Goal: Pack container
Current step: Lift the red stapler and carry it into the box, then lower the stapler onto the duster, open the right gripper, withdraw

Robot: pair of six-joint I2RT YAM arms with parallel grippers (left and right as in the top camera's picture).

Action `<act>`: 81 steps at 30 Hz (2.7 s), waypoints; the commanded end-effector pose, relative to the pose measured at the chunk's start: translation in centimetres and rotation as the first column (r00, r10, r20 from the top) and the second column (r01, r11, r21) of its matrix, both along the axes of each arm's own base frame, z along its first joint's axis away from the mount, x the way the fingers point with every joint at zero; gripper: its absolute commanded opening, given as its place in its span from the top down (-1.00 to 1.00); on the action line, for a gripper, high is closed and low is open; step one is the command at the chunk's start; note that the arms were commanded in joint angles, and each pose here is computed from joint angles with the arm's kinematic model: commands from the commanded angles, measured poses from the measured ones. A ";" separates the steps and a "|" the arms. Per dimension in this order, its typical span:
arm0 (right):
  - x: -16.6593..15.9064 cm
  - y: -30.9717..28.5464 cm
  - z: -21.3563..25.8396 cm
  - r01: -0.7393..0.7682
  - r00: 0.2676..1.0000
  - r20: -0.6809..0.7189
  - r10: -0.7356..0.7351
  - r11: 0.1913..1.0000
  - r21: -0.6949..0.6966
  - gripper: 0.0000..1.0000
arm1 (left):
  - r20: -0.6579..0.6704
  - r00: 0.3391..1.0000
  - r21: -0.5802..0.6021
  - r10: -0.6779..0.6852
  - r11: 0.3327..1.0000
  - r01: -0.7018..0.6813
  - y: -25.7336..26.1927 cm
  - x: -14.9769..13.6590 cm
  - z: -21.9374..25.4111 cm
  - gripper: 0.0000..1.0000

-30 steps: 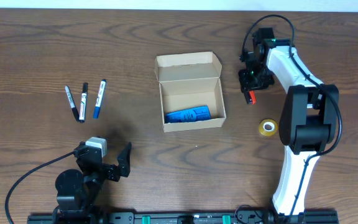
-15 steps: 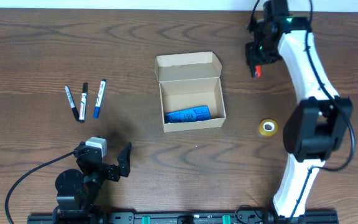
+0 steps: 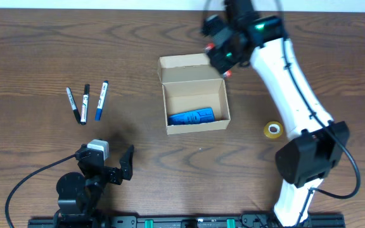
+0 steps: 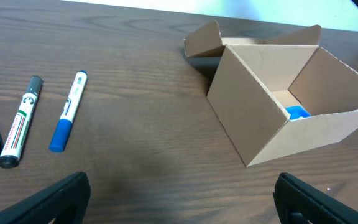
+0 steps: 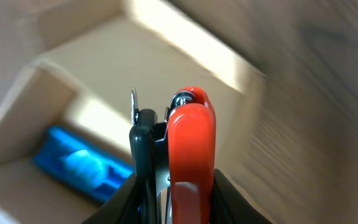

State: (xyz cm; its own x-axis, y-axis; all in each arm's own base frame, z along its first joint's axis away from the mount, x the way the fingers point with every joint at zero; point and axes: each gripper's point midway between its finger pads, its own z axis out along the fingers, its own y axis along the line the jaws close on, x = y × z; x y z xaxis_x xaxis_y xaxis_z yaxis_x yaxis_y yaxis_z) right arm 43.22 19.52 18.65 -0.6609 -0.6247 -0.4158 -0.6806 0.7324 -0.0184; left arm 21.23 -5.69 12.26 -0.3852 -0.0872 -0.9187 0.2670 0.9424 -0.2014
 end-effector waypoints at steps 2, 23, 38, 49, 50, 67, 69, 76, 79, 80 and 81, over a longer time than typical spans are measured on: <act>-2.0 3.0 0.5 -0.235 0.971 0.034 0.237 0.971 -0.049 0.86 | -0.017 1.000 -0.008 0.004 1.000 -0.004 0.0 0.0 -0.8 -0.90; -5.7 6.0 -6.6 -0.585 0.809 -0.047 0.586 0.797 -0.148 0.77 | -0.017 1.000 -0.008 0.004 1.000 -0.004 0.0 0.0 -0.8 -0.91; -4.8 5.5 -11.3 -0.644 0.763 -0.124 0.634 0.733 -0.218 0.79 | -0.017 1.000 -0.008 0.004 1.000 -0.004 0.0 0.0 -0.8 -0.90; -4.3 7.2 -11.8 -0.684 0.721 -0.079 0.689 0.690 -0.236 0.79 | -0.017 1.000 -0.008 0.004 1.000 -0.004 0.0 0.0 -0.8 -0.90; -4.3 7.3 -11.9 -0.687 0.719 -0.080 0.690 0.688 -0.235 0.79 | -0.017 1.000 -0.008 0.004 1.000 -0.004 0.0 0.0 -0.8 -0.91; -4.8 7.9 -14.4 -0.712 0.697 -0.120 0.707 0.665 -0.224 0.75 | -0.017 1.000 -0.008 0.004 1.000 -0.004 0.0 0.0 -0.8 -0.91; -4.8 7.9 -14.4 -0.712 0.698 -0.118 0.707 0.665 -0.225 0.63 | -0.017 1.000 -0.008 0.004 1.000 -0.004 0.0 0.0 -0.8 -0.91; -4.7 8.0 -14.4 -0.711 0.698 -0.115 0.707 0.666 -0.226 0.10 | -0.017 1.000 -0.008 0.004 1.000 -0.004 0.0 0.0 -0.8 -0.90; -4.7 8.0 -14.4 -0.711 0.698 -0.115 0.706 0.666 -0.226 0.02 | -0.017 1.000 -0.008 0.004 1.000 -0.004 0.0 0.0 -0.8 -0.91; -4.7 8.0 -14.4 -0.711 0.698 -0.115 0.706 0.666 -0.226 -0.05 | -0.017 1.000 -0.008 0.004 1.000 -0.004 0.0 0.0 -0.8 -0.90; -4.7 8.0 -14.4 -0.711 0.698 -0.115 0.707 0.666 -0.226 -0.09 | -0.017 1.000 -0.008 0.004 1.000 -0.004 0.0 0.0 -0.8 -0.90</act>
State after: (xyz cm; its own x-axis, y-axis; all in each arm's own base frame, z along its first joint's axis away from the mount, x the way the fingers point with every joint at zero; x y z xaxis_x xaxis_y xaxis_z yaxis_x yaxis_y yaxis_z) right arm 38.77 27.07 4.36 0.0019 -0.9832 -0.1825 -0.9941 0.0178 -0.1067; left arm 21.23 -5.69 12.26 -0.3851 -0.0869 -0.9188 0.2671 0.9425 -0.2011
